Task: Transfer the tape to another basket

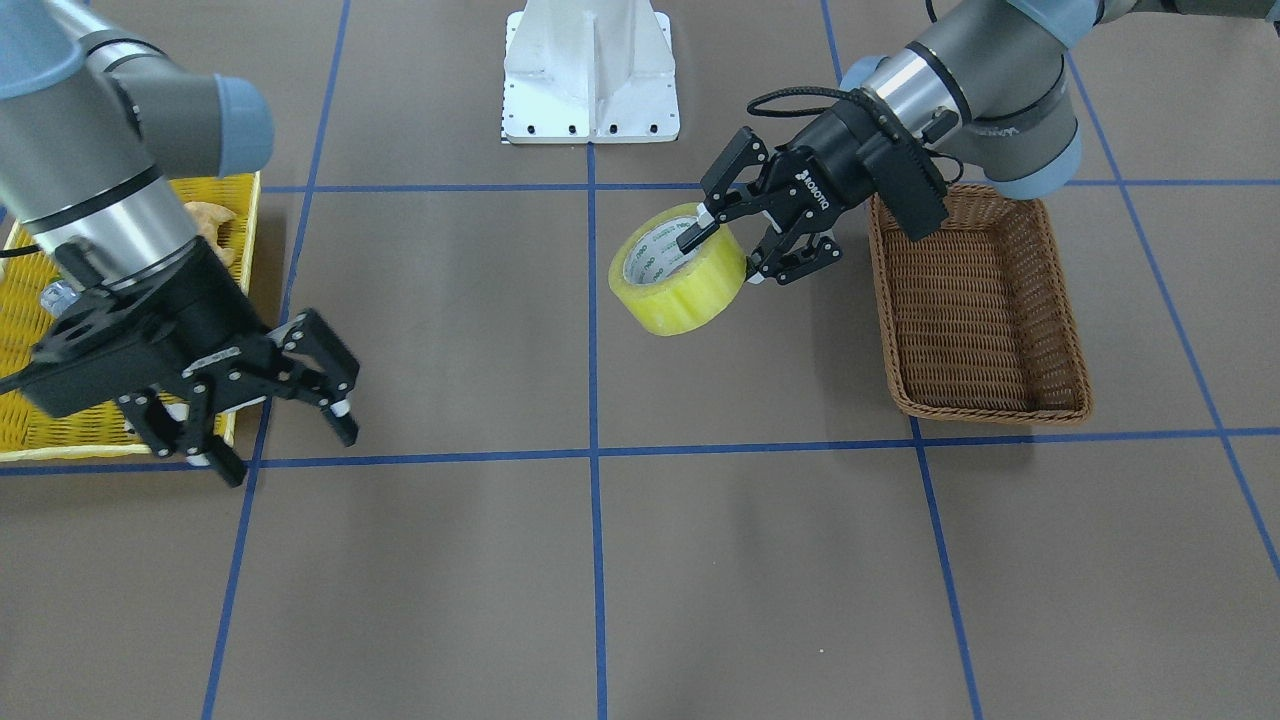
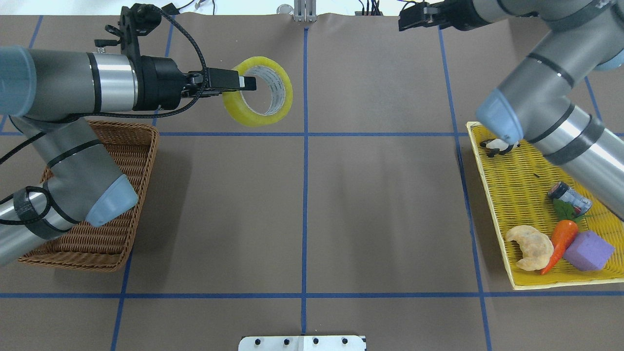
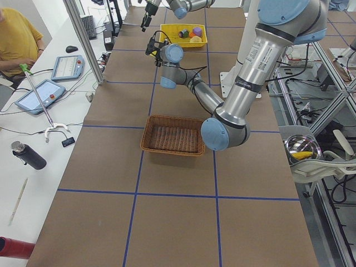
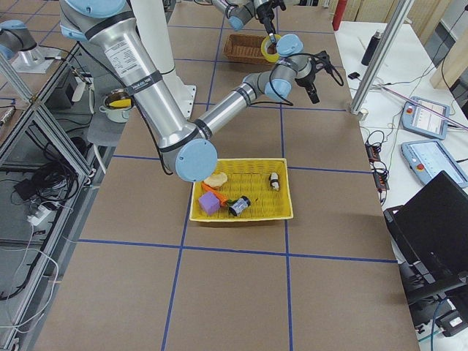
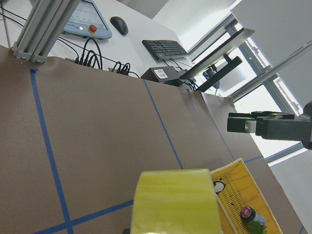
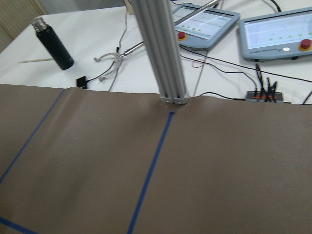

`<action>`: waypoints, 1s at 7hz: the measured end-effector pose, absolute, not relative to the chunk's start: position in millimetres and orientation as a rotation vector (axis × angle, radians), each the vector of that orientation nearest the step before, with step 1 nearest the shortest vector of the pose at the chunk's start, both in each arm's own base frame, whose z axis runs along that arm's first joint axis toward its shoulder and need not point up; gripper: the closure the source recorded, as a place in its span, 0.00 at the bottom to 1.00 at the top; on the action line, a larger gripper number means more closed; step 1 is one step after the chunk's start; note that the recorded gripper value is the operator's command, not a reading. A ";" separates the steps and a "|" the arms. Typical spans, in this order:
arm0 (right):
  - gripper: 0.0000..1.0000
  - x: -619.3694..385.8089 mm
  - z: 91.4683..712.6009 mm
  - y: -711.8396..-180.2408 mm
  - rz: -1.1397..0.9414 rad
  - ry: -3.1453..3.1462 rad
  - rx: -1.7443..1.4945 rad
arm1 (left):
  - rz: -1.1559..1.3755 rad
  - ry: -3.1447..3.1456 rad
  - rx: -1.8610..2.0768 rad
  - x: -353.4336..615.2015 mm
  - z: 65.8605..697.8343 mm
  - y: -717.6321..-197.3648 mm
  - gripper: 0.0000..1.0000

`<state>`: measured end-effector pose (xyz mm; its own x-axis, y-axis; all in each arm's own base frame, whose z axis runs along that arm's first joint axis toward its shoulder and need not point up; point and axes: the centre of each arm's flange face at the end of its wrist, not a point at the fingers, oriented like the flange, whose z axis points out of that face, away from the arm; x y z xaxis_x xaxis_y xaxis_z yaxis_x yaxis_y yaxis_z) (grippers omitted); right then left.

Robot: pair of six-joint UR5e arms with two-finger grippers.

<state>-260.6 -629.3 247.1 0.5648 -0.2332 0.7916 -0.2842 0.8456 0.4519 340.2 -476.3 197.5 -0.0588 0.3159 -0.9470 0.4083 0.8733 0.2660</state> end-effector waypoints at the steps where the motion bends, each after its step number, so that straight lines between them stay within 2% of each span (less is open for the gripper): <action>1: 0.00 -222.3 282.1 -660.2 0.014 -0.953 0.534 | -0.124 1.680 0.493 329.3 204.5 -466.7 1.00; 4: 0.00 -119.3 365.6 -705.2 -0.010 -0.860 0.361 | -0.235 1.653 0.357 267.8 255.2 -443.5 1.00; 7: 0.00 -24.5 447.0 -693.9 -0.071 -0.757 0.261 | -0.289 1.562 0.267 182.0 326.8 -445.5 1.00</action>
